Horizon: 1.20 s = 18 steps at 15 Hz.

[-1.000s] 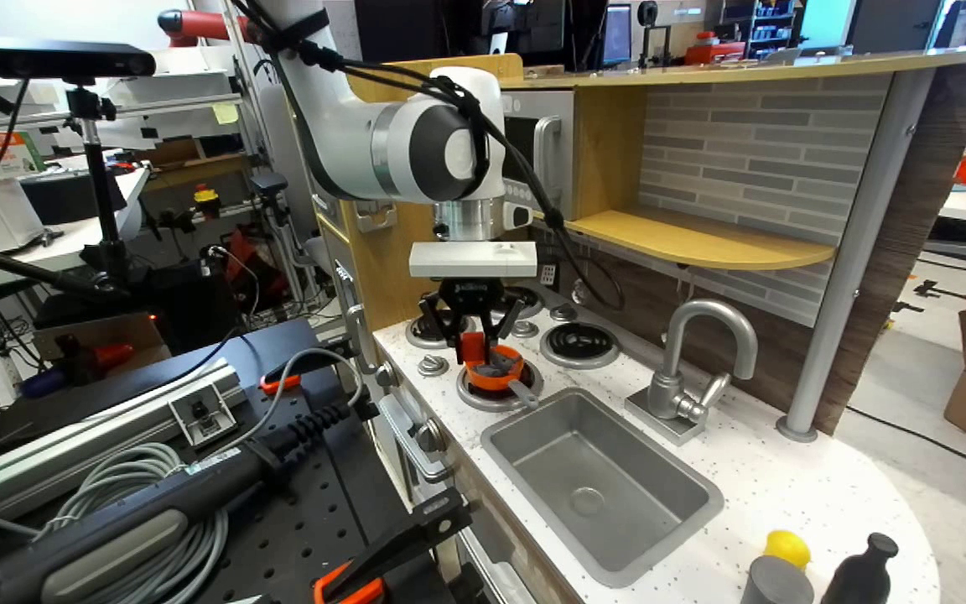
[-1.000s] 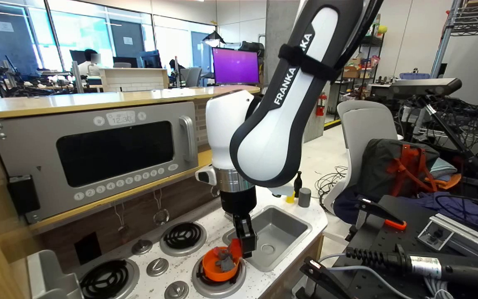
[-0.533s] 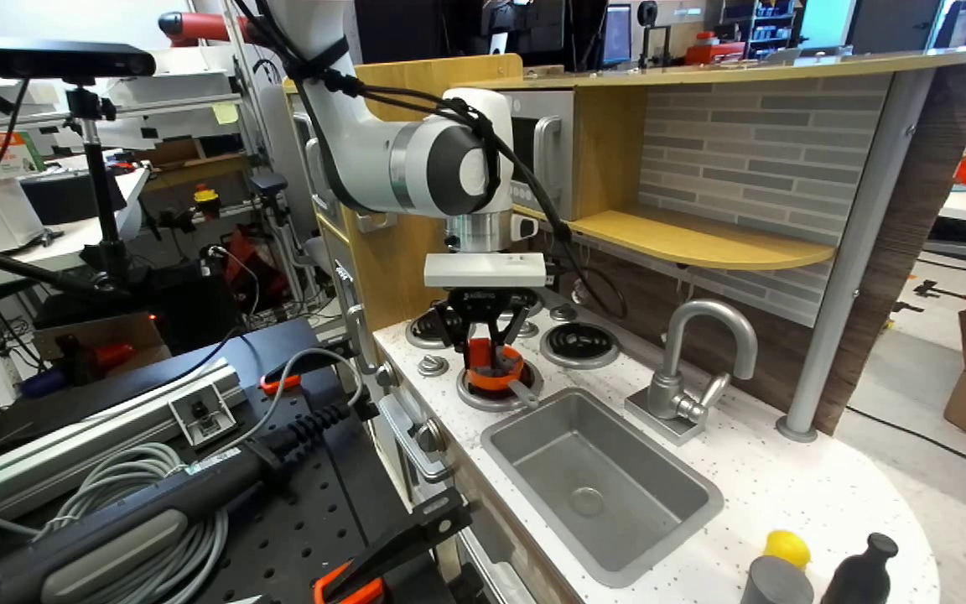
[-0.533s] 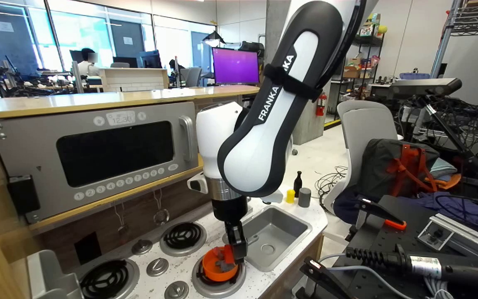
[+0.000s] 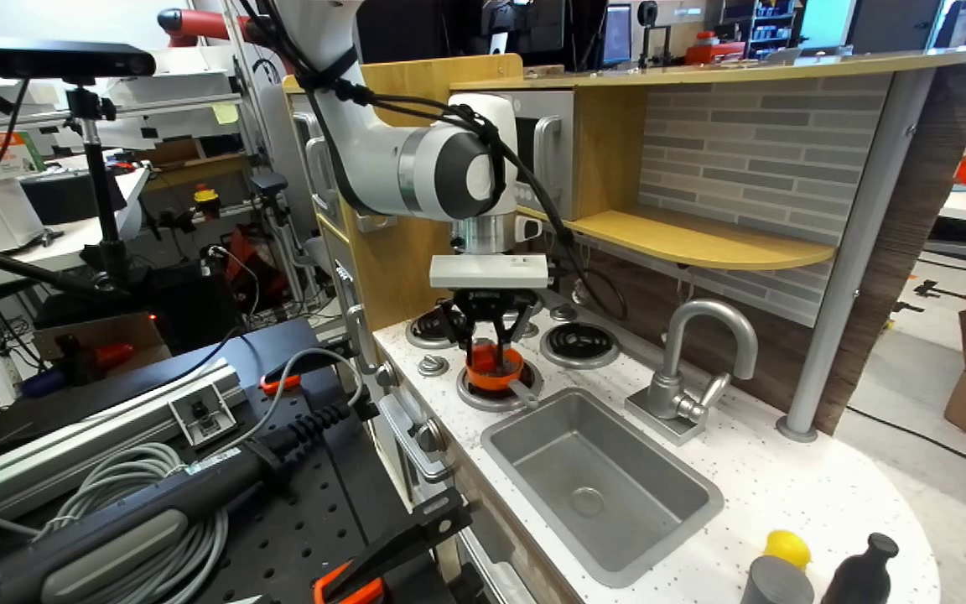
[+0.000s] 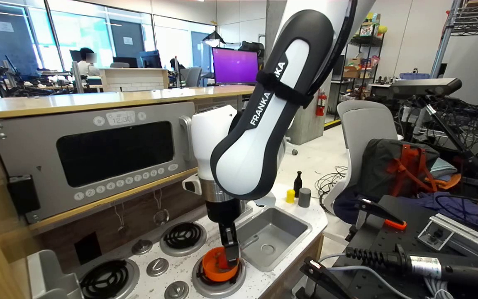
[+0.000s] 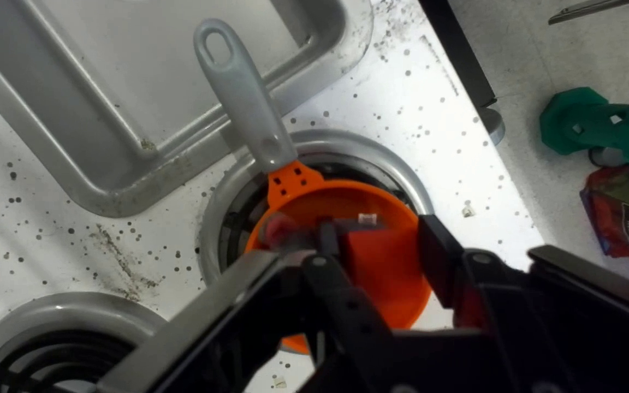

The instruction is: Move the orange block from the right side of the counter and place it in the orange pan on the stove

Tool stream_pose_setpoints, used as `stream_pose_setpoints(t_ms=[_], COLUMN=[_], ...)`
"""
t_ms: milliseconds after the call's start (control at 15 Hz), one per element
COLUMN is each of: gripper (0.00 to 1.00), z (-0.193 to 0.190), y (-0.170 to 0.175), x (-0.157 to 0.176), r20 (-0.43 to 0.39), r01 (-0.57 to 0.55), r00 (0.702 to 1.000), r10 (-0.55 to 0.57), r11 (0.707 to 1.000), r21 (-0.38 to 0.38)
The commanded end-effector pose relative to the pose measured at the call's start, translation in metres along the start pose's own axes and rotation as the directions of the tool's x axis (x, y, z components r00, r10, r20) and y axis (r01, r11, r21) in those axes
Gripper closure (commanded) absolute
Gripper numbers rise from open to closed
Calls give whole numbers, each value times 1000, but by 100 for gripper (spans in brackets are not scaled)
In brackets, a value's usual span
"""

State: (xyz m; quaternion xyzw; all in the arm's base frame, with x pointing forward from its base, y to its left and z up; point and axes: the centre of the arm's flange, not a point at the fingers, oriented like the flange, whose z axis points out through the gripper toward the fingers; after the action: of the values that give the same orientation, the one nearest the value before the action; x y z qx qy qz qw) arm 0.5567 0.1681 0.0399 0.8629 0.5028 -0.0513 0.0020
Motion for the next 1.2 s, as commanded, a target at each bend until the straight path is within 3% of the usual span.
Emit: stream_pose_setpoints(t_ms=[0, 200, 267, 467, 733, 1133], gripper=[25, 2, 0, 0, 0, 0], z=[6, 6, 5, -2, -7, -47], y=[6, 5, 4, 2, 2, 17], x=[10, 6, 3, -19, -66, -141], r20=[16, 12, 9, -4, -1, -38], r01=[-30, -42, -52, -92, -228, -476], r00=[999, 999, 999, 996, 974, 876], r10=[30, 42, 52, 92, 229, 480], r11=[1000, 999, 999, 995, 970, 876], r21=[3, 12, 13, 36, 81, 78])
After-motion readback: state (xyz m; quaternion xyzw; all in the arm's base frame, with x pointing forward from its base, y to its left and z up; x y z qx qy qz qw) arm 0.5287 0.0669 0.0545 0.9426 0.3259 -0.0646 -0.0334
